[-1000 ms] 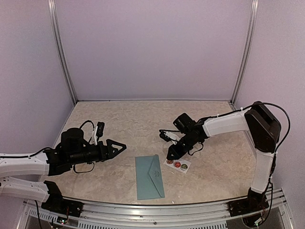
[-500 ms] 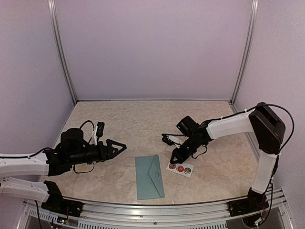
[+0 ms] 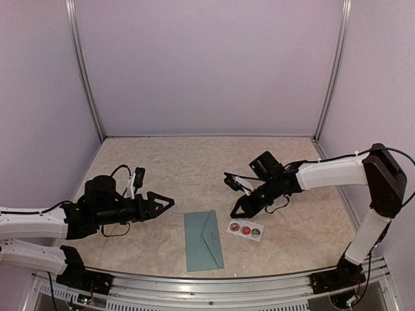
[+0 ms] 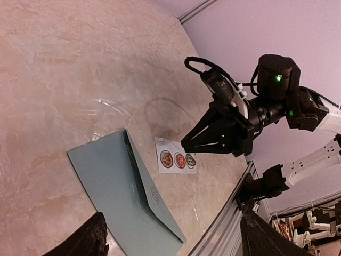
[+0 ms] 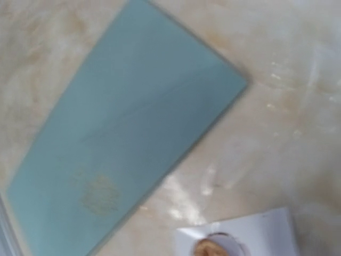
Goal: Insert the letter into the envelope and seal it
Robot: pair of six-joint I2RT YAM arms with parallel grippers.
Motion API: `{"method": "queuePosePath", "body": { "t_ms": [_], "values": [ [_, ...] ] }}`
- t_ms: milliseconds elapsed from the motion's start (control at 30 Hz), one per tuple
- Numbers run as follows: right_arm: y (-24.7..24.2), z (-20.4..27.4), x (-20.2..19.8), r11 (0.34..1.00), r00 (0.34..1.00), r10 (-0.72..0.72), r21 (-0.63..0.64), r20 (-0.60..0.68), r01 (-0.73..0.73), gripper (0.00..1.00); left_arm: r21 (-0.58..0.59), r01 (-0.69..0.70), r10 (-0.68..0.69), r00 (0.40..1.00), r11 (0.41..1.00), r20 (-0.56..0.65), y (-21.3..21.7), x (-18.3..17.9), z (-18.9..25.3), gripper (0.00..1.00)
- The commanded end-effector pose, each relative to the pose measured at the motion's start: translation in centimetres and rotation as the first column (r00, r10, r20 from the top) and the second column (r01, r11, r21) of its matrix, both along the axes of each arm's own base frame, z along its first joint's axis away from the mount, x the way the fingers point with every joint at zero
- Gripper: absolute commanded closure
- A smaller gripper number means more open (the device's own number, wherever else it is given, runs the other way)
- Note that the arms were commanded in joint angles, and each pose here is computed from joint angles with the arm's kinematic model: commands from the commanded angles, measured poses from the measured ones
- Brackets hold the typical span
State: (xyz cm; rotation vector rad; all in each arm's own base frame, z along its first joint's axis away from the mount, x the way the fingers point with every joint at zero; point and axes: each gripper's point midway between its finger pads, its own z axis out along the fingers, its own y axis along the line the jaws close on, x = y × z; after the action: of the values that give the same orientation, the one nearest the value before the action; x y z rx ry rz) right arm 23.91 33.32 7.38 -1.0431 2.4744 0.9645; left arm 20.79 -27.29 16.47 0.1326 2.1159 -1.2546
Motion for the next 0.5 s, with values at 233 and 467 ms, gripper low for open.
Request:
{"method": "queuePosePath", "body": {
  "t_ms": [233,467],
  "values": [
    [-2.1,-4.0,1.4,0.989,0.997,-0.07,-0.127,0.015,0.071,0.68,-0.024,0.028,-0.028,0.999,0.999,0.023,-1.7,-0.1,1.0,0.19],
    [-2.0,-5.0,1.3,0.989,0.999,-0.041,-0.141,0.008,0.041,0.68,-0.022,0.024,-0.024,1.0,0.999,0.015,-1.6,-0.1,0.8,0.19]
  ]
}}
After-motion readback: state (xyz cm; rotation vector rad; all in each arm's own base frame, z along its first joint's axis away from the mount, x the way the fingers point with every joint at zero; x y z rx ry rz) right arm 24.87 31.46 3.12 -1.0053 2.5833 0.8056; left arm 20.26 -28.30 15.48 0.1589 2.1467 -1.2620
